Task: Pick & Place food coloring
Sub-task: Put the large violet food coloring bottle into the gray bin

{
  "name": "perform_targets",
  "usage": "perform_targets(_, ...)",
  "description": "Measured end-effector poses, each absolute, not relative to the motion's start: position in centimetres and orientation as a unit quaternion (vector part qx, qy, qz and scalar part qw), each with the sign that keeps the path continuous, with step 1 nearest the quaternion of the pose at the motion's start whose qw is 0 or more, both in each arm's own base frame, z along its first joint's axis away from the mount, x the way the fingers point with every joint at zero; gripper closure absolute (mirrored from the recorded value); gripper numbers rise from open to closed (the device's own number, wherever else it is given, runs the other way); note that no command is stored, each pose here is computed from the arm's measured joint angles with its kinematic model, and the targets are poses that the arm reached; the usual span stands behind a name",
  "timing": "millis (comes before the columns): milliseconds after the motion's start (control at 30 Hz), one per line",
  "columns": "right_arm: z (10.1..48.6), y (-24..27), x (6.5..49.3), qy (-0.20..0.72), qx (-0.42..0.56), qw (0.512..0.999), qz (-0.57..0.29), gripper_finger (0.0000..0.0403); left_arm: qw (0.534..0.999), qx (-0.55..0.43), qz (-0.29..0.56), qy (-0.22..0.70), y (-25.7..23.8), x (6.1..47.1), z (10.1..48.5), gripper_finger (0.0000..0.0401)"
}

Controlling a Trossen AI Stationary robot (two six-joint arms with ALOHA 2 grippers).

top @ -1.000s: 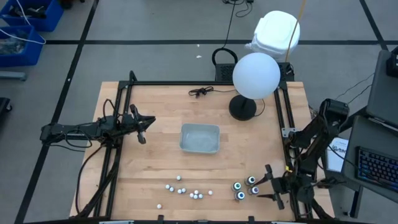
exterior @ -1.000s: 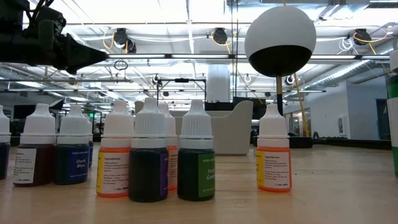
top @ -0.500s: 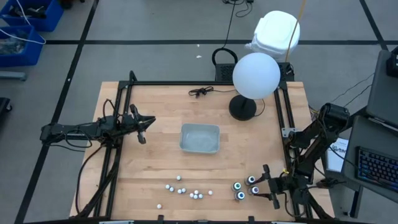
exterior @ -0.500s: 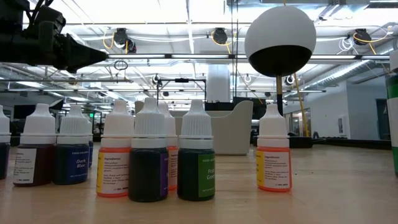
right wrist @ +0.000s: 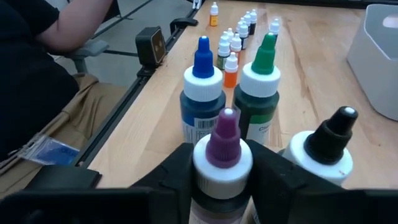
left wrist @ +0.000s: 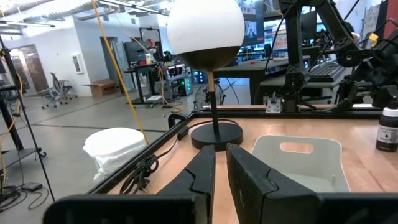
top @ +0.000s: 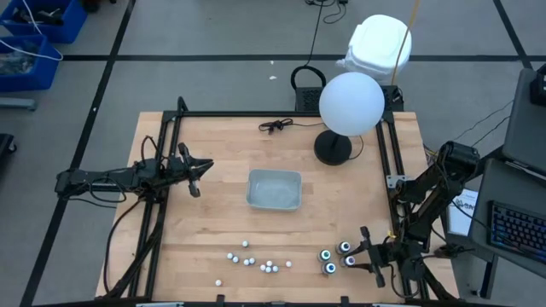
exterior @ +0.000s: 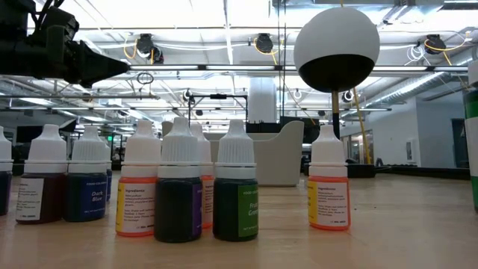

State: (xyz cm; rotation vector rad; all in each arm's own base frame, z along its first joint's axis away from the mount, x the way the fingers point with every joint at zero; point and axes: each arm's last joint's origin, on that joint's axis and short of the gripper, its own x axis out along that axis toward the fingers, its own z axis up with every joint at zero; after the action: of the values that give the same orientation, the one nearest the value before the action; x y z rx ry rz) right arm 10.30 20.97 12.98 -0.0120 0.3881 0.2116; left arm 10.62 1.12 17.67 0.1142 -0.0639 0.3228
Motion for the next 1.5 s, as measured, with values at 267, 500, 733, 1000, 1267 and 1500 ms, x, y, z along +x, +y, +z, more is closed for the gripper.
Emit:
perform_targets(267,14.9,21.3,10.4,0.149,0.005,0.98,0.132,0.0292,0.985,0.055,0.161,-0.032,1.1,10.6,17.7,0.0354)
perform_targets(500,20.9,21.1,10.6,0.089,0.007,0.984,0.157,0.0293,0.986,0.044,0.16,-0.034,1.1,10.6,17.7,0.0354)
perform_targets(733,26.9,18.9,11.5,0.063,-0.022,0.995,0.072,0.0293,0.986,0.015,0.159,-0.039,1.1,10.6,17.7,0.0354)
perform_targets(1000,30.7,14.4,15.9,0.021,-0.104,0.993,-0.052,0.0293,0.986,0.015,0.159,-0.039,1.1,10.6,17.7,0.0354)
perform_targets(1267,30.0,8.9,22.7,-0.002,-0.098,0.994,-0.041,0.0293,0.987,0.015,0.159,-0.037,1.1,10.6,17.6,0.0354)
perform_targets(1500,28.0,5.4,27.4,-0.012,-0.067,0.997,-0.033,0.0293,0.987,0.021,0.159,-0.033,1.1,10.6,17.6,0.0354)
